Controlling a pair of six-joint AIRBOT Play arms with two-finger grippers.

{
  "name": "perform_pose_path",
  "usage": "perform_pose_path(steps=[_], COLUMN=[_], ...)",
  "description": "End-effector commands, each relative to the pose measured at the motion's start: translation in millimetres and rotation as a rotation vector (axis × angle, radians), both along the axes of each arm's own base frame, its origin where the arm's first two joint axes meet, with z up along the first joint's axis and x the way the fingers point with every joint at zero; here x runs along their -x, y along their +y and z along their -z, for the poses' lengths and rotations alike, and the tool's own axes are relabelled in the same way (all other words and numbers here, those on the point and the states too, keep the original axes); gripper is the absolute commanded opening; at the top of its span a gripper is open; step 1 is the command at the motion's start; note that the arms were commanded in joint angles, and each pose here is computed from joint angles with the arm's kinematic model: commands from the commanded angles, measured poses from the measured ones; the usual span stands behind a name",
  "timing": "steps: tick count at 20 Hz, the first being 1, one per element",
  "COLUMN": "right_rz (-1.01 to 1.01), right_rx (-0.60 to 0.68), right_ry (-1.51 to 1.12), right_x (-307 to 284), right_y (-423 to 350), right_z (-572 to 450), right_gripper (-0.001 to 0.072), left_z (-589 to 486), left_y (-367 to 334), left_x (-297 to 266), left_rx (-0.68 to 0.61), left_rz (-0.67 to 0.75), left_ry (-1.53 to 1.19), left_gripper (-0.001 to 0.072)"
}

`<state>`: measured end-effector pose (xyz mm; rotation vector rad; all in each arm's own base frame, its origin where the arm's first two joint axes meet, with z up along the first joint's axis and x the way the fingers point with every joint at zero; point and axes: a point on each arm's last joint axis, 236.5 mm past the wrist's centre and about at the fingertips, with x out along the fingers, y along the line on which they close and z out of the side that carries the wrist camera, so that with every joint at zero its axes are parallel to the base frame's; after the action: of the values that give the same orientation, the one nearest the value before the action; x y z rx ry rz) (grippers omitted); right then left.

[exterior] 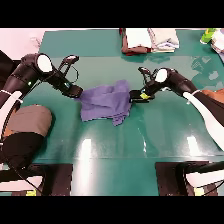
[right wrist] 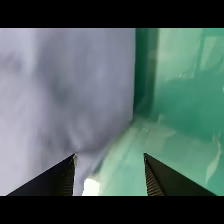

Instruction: Fold the shirts.

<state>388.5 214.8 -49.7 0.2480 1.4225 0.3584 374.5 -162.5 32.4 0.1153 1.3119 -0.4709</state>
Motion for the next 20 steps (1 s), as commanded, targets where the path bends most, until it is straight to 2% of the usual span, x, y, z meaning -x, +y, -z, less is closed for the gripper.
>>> perform_pose_path(steps=[1, 3, 4, 5, 6, 10, 13, 17, 20], right_rz=[0.012, 0.01, 0.011, 0.006, 0.0, -0.008, -0.027, -0.068, -0.04], right_rx=[-0.011, -0.012, -0.014, -0.016, -0.017, -0.015, 0.0, 0.1, 0.079], right_ry=[0.013, 0.006, -0.005, -0.02, -0.033, -0.052, -0.173, -0.464, -0.713], right_x=[-19, -26, -30, -33, -35, -36, -43, -39, -9], right_y=[10, 12, 13, 14, 14, 13, 4, -34, -54], right_z=[17, 18, 18, 17, 16, 10, -39, -187, -315], right_gripper=[0.0482, 0.0422, 0.0321, 0.0151, 0.0019, 0.002, 0.0018, 0.0018, 0.0018], left_z=[-1, -1, -1, -1, -1, -1, -23, -139, -261], left_y=[0, 0, 0, 0, 0, 0, 2, 0, 5], left_x=[0, 0, 0, 0, 0, -1, -7, -18, 0], left_rx=[0.0, 0.0, 0.0, 0.001, 0.0, 0.001, 0.005, 0.073, 0.161], left_rz=[0.0, 0.0, 0.0, -0.001, -0.001, 0.0, -0.003, -0.001, -0.004], left_ry=[0.001, 0.001, -0.001, -0.002, -0.001, -0.003, -0.069, -0.334, -0.616], left_gripper=[0.0029, 0.0029, 0.003, 0.0029, 0.0029, 0.0029, 0.0029, 0.0029, 0.0029])
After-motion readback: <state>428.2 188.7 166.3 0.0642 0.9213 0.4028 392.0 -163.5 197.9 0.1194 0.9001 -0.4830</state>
